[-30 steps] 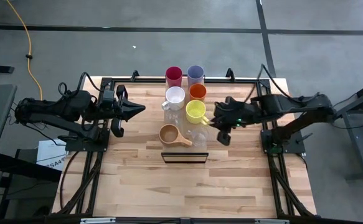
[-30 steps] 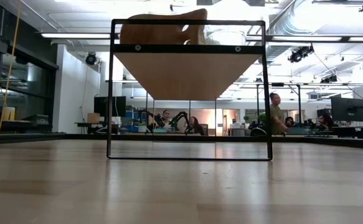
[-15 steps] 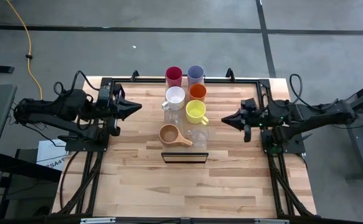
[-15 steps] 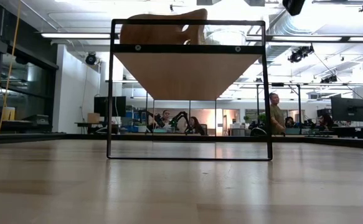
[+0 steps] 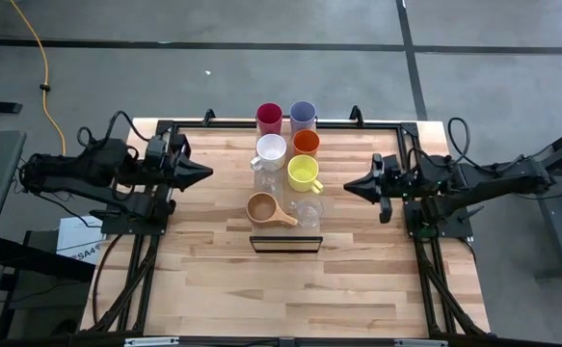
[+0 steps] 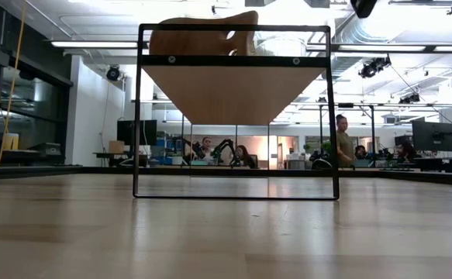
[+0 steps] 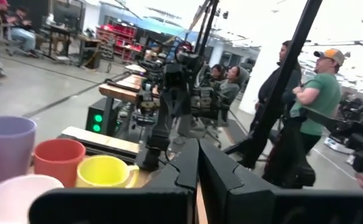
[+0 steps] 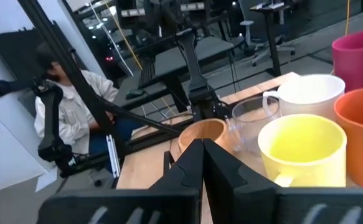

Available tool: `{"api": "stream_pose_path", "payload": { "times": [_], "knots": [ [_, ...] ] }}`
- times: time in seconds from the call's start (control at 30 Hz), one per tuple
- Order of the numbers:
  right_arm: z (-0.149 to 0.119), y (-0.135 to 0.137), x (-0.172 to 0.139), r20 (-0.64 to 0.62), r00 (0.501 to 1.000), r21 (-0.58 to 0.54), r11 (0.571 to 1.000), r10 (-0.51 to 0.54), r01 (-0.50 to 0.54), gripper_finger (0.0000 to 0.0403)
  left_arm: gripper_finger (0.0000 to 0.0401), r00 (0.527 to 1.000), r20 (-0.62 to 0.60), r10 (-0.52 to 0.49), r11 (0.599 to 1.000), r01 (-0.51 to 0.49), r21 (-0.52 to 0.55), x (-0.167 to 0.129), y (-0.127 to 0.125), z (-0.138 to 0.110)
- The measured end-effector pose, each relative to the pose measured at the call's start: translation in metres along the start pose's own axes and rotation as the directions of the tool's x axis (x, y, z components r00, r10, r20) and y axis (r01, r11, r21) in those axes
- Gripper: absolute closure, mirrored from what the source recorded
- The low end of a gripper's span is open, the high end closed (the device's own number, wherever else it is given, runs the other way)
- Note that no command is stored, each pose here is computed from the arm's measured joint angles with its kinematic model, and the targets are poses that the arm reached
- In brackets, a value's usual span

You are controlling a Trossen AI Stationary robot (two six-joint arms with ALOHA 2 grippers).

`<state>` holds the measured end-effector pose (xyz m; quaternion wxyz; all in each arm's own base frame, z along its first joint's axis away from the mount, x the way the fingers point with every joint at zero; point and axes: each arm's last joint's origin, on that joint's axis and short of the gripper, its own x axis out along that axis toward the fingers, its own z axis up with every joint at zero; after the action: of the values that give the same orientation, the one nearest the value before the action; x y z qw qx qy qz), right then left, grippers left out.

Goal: Stack small to large cups/mugs on shelf
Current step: Return to Home Position

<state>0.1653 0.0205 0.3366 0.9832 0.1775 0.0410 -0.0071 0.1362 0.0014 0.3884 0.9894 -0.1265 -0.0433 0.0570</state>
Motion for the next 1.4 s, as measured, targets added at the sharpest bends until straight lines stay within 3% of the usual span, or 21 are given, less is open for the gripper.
{"api": "stream_pose_path", "payload": {
  "times": [0.3, 0.47, 0.6, 0.83, 1.4],
  "knots": [
    [0.005, 0.002, 0.0, 0.05, 0.999, -0.03, 0.999, 0.016, -0.014, 0.0403, 0.04, 0.996, 0.087, -0.026, 0.996, 0.034, -0.085, 0.013, 0.006, -0.032],
    [0.007, -0.003, -0.001, 0.047, 0.999, -0.107, 0.994, 0.02, -0.015, 0.0403, 0.0401, 0.993, 0.118, -0.033, 0.99, 0.048, -0.13, 0.016, 0.01, -0.048],
    [0.01, -0.015, -0.009, 0.021, 0.999, -0.124, 0.992, 0.039, -0.036, 0.0403, 0.0401, 0.991, 0.13, -0.033, 0.99, 0.05, -0.132, 0.016, 0.01, -0.048],
    [0.019, -0.036, -0.031, 0.055, 0.998, -0.14, 0.989, -0.038, 0.045, 0.0403, 0.0401, 0.992, 0.128, -0.014, 0.991, 0.031, -0.132, 0.016, 0.01, -0.048],
    [0.023, -0.038, -0.036, 0.082, 0.997, -0.144, 0.989, -0.008, 0.02, 0.0403, 0.0401, 0.993, 0.119, 0.002, 0.994, 0.011, -0.106, -0.008, 0.013, -0.043]
  ]
}}
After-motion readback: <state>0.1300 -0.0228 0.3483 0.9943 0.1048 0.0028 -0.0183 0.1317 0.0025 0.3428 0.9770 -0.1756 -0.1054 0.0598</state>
